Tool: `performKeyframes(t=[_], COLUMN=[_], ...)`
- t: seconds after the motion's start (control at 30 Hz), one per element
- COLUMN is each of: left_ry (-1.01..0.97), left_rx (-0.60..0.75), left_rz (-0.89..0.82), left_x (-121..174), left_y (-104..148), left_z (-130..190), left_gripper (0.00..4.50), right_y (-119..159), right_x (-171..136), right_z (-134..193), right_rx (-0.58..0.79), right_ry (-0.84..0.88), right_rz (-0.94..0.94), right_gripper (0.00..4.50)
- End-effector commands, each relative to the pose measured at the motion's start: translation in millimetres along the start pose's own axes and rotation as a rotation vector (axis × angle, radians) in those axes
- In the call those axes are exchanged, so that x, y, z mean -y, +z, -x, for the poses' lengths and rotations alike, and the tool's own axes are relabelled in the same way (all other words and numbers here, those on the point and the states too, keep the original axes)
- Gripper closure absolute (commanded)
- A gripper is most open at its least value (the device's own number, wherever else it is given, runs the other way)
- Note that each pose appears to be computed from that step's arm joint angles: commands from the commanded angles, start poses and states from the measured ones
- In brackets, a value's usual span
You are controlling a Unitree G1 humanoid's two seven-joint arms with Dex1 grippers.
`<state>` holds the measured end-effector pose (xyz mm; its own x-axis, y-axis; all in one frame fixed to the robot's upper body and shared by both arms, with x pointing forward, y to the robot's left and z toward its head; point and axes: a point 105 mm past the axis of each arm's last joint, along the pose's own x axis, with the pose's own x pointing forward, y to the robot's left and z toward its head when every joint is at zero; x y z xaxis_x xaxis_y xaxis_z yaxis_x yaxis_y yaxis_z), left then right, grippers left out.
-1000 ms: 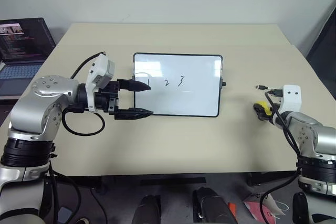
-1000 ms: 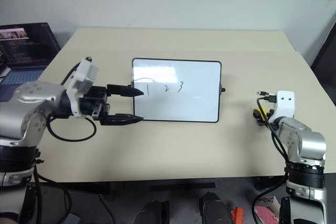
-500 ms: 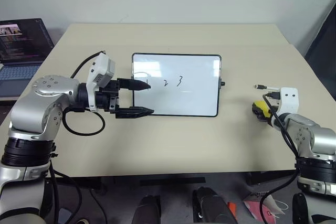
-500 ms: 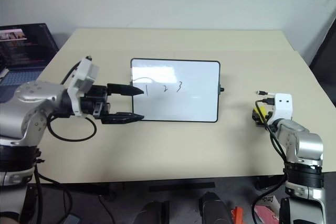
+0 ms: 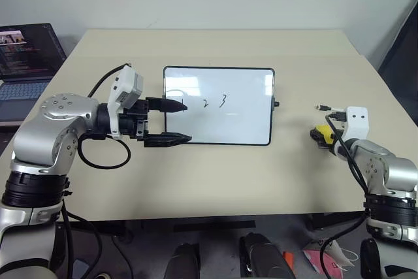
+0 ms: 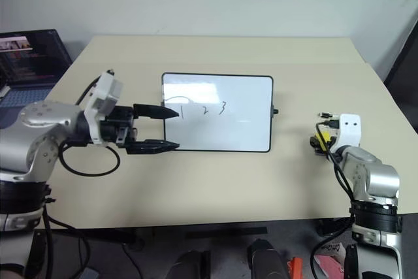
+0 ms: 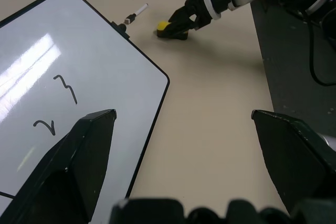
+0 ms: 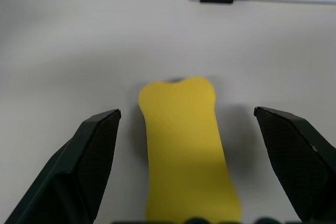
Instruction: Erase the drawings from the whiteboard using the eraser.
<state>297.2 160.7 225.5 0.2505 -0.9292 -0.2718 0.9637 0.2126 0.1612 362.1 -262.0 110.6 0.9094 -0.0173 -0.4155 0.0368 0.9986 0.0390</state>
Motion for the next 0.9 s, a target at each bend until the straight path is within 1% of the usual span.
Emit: performKeyframes(t=[0.03,0.3,0.73,0.9], left_ry=[0.007,0.011,0.015,0.021], left_rx=[0.031,0.03,0.029,0.036], left_rz=[-0.056,-0.053,-0.051,-0.051], left_x=[0.8,0.9,0.9,0.7], left_y=[16.4,16.6,16.8,17.4], left_z=[2.1,1.1,0.2,-0.5], left_gripper=[0.0,0.0,0.0,0.0], right_y=[19.4,18.7,16.6,27.7], right_x=[8.3,10.2,2.3,-6.6], right_z=[4.4,2.0,-0.9,2.9], right_rx=[0.068,0.059,0.051,0.136], right_ry=[-0.009,-0.009,0.024,0.081], right_rz=[0.0,0.006,0.011,0.009], right_gripper=[0.19,0.19,0.19,0.19])
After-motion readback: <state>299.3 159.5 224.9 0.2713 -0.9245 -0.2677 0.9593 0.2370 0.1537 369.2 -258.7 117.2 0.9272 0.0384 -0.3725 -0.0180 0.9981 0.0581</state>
